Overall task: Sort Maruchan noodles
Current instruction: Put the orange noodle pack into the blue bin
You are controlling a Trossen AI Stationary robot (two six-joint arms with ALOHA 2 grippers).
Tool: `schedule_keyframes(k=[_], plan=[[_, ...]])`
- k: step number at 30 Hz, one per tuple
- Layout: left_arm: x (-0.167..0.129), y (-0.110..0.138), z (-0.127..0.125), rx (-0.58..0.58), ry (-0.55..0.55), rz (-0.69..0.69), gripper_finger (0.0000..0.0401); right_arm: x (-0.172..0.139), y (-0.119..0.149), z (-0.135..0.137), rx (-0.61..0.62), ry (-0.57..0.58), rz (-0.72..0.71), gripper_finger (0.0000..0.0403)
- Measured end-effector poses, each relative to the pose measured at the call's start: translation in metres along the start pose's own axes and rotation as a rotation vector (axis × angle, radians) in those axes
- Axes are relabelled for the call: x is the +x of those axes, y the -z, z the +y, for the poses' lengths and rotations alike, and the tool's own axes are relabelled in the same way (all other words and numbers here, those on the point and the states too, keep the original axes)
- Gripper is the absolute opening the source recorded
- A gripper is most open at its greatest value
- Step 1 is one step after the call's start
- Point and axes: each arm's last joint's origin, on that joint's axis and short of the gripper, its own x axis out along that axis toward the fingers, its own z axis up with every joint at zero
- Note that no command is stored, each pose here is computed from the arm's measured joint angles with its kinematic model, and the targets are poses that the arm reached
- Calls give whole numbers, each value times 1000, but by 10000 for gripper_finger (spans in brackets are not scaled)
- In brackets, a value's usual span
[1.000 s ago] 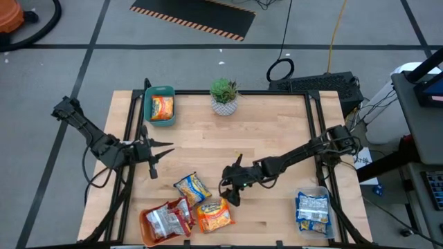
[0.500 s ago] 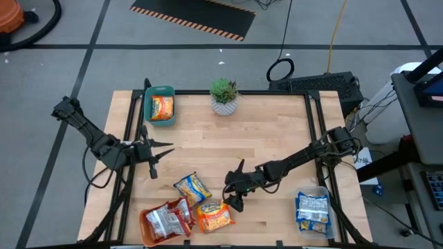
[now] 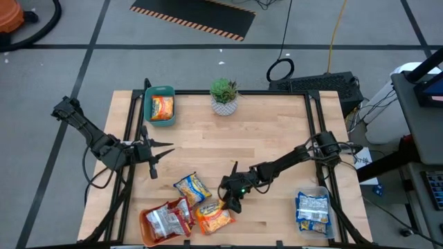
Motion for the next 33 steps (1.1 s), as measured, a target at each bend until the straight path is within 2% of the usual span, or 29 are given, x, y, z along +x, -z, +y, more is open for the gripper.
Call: schedule_keyframes(k=[6,17,23,27,33], plan=[[0,0,0,2,0,2,85,0,0,-1,-42,-18,16,193],[0,0,0,2,0,2,85,-3,-9,-5,-144,-59,-16,14],[0,0,0,0,0,2,85,-7,-14,-4,-167,-72,-26,7],[0,0,0,-14,-9,0,85,-20,-22,8,-217,-85,-71,2],[2,-6,5,-115,-65,-37,85,-63,-37,38,-274,34,-183,0]])
